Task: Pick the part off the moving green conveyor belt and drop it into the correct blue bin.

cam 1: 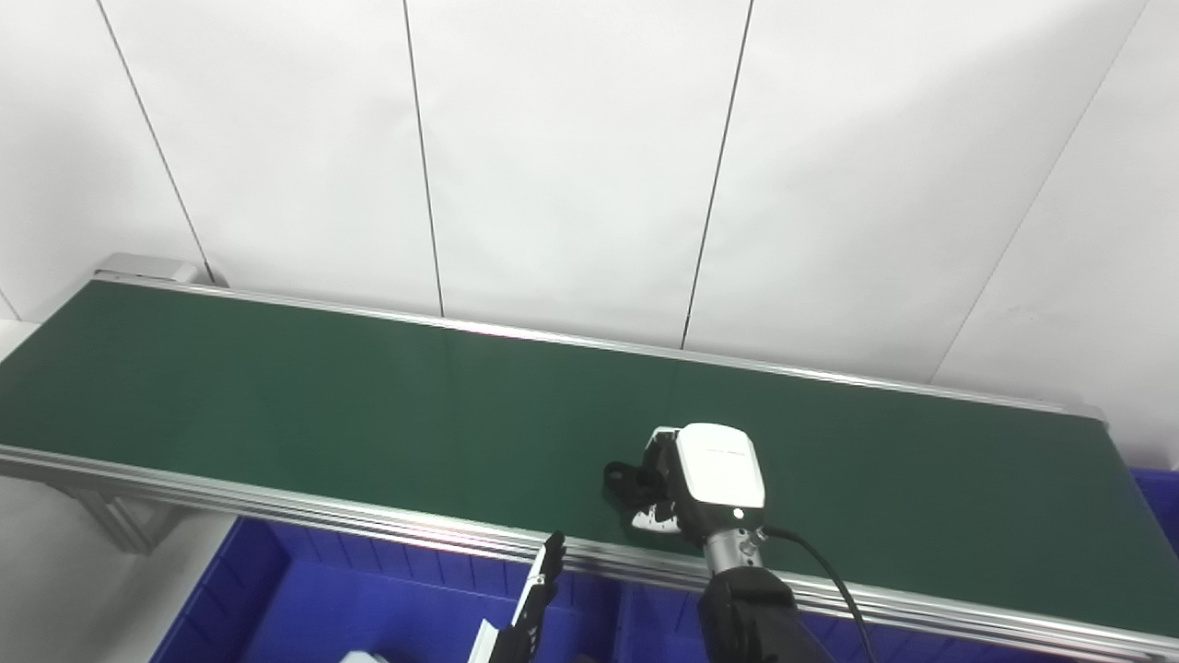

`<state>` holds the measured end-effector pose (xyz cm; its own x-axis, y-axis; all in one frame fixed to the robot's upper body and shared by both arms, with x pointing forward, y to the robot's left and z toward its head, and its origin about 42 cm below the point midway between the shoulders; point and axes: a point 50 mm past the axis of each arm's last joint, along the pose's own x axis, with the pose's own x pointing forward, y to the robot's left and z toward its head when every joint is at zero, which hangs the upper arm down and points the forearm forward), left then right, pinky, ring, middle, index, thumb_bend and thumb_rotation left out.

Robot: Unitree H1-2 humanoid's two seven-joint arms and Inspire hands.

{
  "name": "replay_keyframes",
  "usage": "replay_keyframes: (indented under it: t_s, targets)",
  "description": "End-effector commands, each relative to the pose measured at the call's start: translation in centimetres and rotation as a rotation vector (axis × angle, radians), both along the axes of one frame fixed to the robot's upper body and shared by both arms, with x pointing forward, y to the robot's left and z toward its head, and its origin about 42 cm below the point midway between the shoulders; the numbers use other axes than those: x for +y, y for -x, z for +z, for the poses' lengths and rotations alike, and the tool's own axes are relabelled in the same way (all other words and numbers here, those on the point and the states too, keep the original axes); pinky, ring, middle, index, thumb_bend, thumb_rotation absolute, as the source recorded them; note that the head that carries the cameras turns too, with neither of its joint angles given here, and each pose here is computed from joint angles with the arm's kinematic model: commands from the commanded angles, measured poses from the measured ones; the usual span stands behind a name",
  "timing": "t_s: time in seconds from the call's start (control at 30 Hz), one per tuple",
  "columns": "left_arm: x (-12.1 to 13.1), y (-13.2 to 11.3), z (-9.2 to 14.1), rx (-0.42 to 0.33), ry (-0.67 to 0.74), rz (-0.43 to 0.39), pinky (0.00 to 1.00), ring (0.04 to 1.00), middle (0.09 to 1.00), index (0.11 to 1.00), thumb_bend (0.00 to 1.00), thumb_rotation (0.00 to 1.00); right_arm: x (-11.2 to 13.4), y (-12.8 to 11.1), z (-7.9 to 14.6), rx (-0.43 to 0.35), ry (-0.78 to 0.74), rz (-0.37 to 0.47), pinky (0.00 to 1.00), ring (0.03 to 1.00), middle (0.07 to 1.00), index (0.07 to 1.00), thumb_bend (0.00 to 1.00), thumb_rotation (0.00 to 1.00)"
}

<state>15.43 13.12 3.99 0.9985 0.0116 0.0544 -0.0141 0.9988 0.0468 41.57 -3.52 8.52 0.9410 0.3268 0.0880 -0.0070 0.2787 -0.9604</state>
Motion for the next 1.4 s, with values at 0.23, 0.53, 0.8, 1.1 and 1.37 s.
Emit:
replay_keyframes:
  t_s: [0.23, 0.53, 0.8, 1.1, 1.37]
  targets:
    - [-2.6, -0.6, 1.5, -0.063, 0.089, -0.004, 0.99, 0.998, 1.0, 1.0, 0.73, 0.9, 0.5, -0.2, 2.7, -0.049, -0.16, 0.018, 0.12, 0.173, 0.277, 0.489, 0.51, 0.14]
    - [-1.7, -0.9, 1.2, -0.069, 0.076, -0.003, 0.99, 0.995, 1.0, 1.0, 0.72, 0.91, -1.2, 0.4, 7.8, -0.168, -0.213, 0.098, 0.1, 0.157, 0.256, 0.488, 0.51, 0.14]
    - [-0.4, -1.1, 1.2, -0.071, 0.051, -0.005, 0.97, 0.995, 1.0, 1.0, 0.74, 0.94, -4.5, 3.1, 10.3, -0.236, -0.187, 0.151, 0.11, 0.166, 0.264, 0.488, 0.51, 0.14]
    - [2.3, -1.5, 1.5, -0.032, 0.009, -0.023, 0.98, 0.998, 1.0, 1.0, 0.82, 0.98, -7.9, 8.0, 8.3, -0.153, -0.148, 0.166, 0.13, 0.194, 0.3, 0.487, 0.51, 0.14]
    - [3.7, -2.2, 2.8, -0.041, -0.02, -0.028, 0.98, 0.977, 1.0, 1.0, 0.8, 1.0, -9.6, 13.0, 4.1, 0.031, -0.083, 0.176, 0.2, 0.269, 0.381, 0.489, 0.51, 0.14]
